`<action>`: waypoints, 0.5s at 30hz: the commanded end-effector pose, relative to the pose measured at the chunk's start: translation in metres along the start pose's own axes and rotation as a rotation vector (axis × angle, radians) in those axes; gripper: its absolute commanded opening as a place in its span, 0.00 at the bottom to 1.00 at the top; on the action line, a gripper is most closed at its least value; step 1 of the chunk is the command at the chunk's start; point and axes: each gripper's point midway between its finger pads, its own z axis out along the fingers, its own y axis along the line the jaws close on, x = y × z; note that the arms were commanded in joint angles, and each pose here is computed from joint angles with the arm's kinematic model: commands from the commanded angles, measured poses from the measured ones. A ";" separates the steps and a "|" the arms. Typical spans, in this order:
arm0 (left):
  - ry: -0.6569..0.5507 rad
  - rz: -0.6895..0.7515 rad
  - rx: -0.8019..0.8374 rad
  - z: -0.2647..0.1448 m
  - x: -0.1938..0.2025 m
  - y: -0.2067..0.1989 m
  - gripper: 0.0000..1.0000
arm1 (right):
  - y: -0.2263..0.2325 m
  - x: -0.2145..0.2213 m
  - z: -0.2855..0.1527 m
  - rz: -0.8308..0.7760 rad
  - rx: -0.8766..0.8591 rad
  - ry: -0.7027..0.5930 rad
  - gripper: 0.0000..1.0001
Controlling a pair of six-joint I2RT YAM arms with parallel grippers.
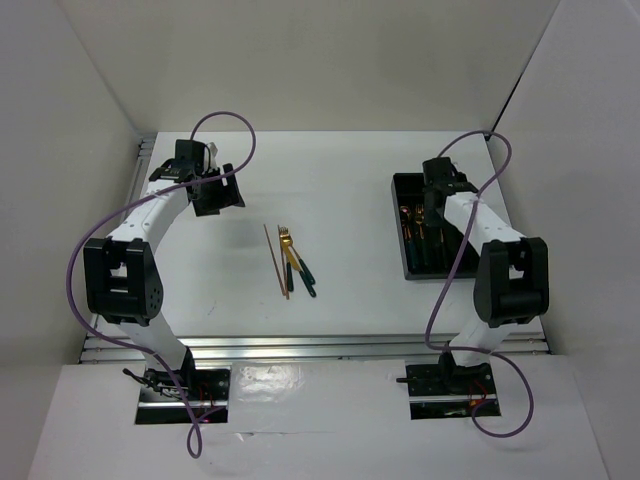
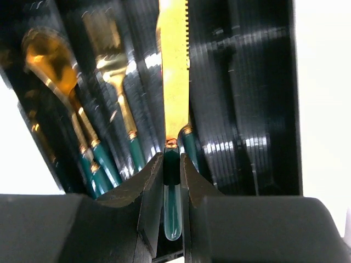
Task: Sort the eating utensils into containers
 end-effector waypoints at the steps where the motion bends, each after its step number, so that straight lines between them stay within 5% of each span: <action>1: -0.018 0.009 0.028 -0.001 -0.009 -0.005 0.85 | 0.022 -0.005 0.003 -0.074 -0.121 -0.015 0.00; 9: -0.029 0.011 0.023 -0.003 -0.013 -0.005 0.85 | 0.034 0.017 0.014 -0.122 -0.178 0.074 0.00; 15: -0.021 0.009 0.020 -0.003 -0.011 -0.004 0.85 | 0.012 0.041 0.031 -0.142 -0.019 0.188 0.00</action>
